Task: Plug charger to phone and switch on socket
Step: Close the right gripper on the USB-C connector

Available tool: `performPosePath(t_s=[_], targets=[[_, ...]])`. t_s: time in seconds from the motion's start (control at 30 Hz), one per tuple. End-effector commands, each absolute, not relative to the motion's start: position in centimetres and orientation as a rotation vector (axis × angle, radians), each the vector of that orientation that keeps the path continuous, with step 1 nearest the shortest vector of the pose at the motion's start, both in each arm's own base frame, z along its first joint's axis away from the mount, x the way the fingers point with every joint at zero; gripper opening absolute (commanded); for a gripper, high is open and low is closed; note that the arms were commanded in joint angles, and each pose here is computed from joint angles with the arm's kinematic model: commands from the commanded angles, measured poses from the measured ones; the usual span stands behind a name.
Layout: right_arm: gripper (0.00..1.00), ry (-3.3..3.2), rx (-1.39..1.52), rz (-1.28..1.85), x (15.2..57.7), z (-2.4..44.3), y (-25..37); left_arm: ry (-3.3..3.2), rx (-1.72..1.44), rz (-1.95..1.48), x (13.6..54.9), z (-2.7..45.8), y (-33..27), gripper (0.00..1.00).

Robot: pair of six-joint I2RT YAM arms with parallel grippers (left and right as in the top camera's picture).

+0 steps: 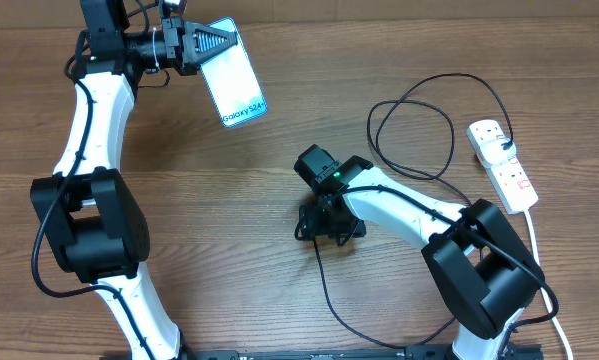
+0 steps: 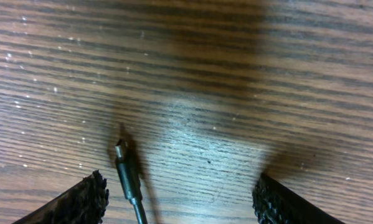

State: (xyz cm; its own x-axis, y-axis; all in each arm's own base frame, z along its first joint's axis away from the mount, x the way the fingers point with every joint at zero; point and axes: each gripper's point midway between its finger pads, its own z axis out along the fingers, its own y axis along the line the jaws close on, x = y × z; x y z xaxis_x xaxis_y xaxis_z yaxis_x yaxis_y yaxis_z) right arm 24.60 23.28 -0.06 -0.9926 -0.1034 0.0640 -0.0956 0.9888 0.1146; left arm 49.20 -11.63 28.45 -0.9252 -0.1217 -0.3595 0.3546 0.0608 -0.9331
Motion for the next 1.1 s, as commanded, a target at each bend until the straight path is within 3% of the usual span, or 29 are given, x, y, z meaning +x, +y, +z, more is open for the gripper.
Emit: performPosePath(t_s=[0.0, 0.67, 1.07], targets=[[0.76, -2.952, 0.102, 0.073, 21.7, -4.5, 19.6, 1.970, 0.301, -1.936, 48.6, 29.7, -11.7, 0.04], [0.75, -3.041, 0.248, 0.068, 24.3, -1.2, 23.0, 1.963, 0.288, -1.921, 48.8, 29.7, -10.9, 0.04], [0.52, -3.050, 0.264, 0.020, 24.2, -1.2, 24.1, 1.963, 0.287, -1.921, 48.8, 29.7, -10.8, 0.04]])
